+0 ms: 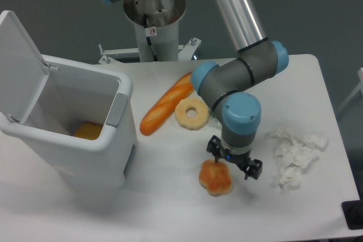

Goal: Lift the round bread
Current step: 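Lower the gripper onto the bread roll and close on it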

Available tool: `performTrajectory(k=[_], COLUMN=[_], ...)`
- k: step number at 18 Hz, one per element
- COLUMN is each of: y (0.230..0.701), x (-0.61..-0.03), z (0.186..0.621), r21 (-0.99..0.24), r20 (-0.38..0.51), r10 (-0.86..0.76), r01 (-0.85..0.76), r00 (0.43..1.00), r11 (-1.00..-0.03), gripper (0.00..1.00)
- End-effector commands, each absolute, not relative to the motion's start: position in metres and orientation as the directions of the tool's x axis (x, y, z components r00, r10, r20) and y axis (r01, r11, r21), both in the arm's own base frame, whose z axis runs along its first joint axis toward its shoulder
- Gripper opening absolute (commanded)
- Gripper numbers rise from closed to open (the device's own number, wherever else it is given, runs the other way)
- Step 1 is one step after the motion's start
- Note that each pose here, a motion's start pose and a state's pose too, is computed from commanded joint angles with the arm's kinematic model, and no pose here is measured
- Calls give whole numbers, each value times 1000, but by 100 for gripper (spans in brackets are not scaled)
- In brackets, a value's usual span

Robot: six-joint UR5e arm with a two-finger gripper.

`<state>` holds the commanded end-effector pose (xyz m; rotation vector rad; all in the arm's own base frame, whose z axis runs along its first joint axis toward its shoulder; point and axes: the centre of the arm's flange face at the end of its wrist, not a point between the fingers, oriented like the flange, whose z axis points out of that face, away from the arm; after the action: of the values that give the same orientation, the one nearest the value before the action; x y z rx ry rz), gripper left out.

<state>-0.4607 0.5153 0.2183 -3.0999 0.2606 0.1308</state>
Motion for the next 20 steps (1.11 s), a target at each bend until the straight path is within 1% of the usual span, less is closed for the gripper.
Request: performTrajectory(k=[3,6,8,12,13,15,16,18,19,20], y=[516,515,515,512,511,510,509,507,508,508], x=[-460,-460,-460,-458,-457,-457,-457,-459,-458,-459], z=[214,212,208,200,197,195,196,200,201,202], r21=[-15,-11,-6,3,6,8,5,-4,-6,-7], r20=[-81,-77,-71,-58,-52,-49,-47,-50,-51,-53], r10=[-167,-165,-166,-175,-175,-173,-167,-160,-160,-159], r01=[-169,-166,-167,-175,-175,-173,-167,-160,-160,-160], r00=[983,983,983,983,983,984,985,986,986,986], r11=[-985,-986,-986,-985,-985,-985,-986,-987,-987,-987], gripper=[91,81,79,78,76,64,54,29,19,11])
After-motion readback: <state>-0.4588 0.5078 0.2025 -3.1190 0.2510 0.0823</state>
